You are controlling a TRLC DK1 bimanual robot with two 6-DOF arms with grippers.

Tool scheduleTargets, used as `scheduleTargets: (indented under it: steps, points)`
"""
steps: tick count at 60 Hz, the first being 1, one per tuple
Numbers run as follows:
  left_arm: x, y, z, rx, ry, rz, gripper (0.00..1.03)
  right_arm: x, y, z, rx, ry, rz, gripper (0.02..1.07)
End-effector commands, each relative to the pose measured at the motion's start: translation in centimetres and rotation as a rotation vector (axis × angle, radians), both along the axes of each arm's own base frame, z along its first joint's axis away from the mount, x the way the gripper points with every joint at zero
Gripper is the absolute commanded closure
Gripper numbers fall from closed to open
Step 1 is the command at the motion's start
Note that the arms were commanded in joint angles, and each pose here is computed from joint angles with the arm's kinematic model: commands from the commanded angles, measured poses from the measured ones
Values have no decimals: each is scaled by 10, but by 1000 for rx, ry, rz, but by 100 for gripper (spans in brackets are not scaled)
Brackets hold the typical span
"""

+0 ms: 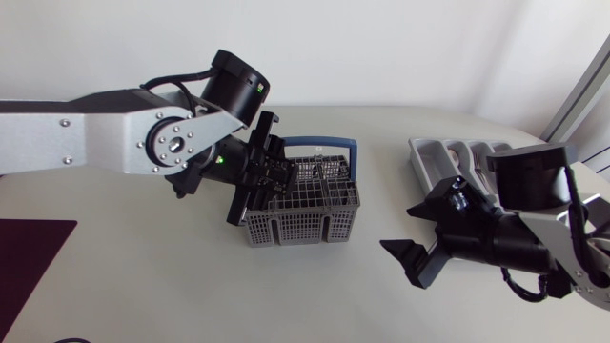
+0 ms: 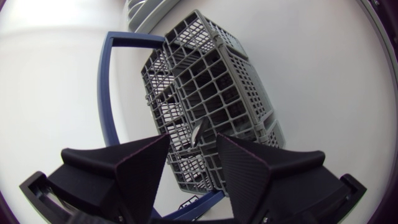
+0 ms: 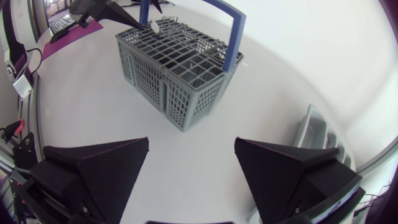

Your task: Transfer all utensils from the basket to the drawer tray.

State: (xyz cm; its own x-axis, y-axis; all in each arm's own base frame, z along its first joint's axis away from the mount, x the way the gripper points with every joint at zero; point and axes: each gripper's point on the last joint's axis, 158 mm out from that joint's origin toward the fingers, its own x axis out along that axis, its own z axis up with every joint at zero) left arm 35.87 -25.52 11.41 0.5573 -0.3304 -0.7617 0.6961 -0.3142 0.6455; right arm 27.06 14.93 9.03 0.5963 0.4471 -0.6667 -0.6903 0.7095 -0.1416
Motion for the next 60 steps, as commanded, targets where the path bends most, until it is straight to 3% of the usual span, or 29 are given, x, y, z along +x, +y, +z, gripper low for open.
scheduleTargets:
  steps: [1, 31, 45, 60]
  points:
    - [9, -2, 0, 38, -15, -30, 54, -7, 13, -11, 15, 31, 29, 8]
    - [14, -5, -19, 75, 21, -59, 79, -10, 68, -23, 60, 24, 147, 8]
    - [13, -5, -23, 78, 31, -70, 100, -9, 67, -29, 45, 28, 145, 8]
    - [14, -8, -6, 24, 13, -60, 100, -6, 69, -25, 50, 11, 143, 8]
